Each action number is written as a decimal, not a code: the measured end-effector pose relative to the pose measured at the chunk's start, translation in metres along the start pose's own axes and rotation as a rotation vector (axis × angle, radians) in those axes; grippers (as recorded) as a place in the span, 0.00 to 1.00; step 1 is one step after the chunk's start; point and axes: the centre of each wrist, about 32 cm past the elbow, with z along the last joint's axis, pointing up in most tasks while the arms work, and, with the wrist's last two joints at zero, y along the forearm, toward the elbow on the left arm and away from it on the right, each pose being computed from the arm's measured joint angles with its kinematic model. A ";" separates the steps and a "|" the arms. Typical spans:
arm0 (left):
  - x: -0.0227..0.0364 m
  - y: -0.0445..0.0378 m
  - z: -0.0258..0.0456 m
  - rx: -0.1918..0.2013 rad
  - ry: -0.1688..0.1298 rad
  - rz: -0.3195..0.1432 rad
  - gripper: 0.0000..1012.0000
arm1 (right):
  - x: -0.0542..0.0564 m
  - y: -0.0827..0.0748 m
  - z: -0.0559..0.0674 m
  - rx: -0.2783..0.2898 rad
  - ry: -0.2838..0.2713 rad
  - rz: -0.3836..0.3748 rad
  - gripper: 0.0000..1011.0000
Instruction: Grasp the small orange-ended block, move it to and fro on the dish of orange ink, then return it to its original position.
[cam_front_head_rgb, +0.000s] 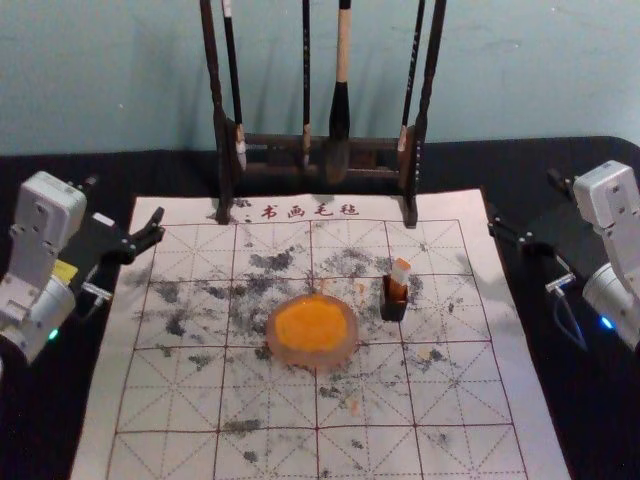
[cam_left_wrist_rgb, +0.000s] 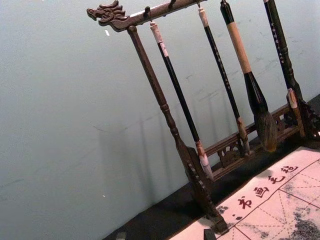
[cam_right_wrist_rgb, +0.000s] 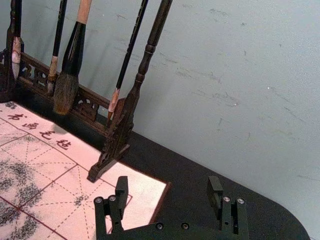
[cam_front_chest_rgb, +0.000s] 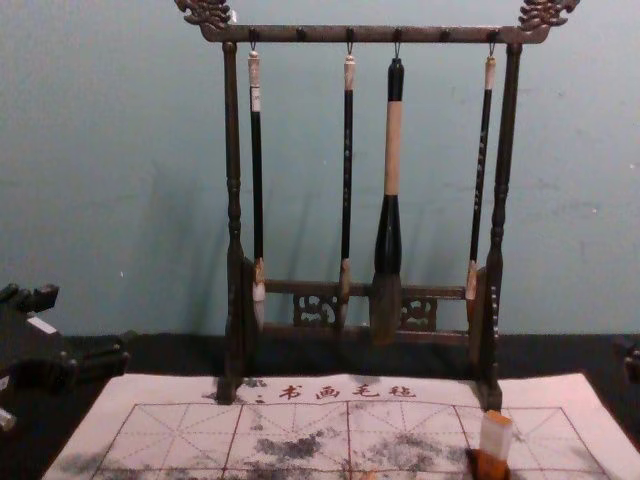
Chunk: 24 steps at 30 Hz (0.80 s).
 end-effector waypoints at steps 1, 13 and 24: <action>0.0000 0.0000 0.0000 0.000 0.000 0.000 0.99 | 0.000 0.000 0.000 0.000 0.000 0.000 0.99; 0.0000 0.0000 0.0000 0.000 0.000 0.000 0.99 | 0.000 0.000 0.000 0.000 0.000 0.000 0.99; 0.0000 0.0000 0.0000 0.000 0.000 0.000 0.99 | 0.000 0.000 0.000 0.000 0.000 0.000 0.99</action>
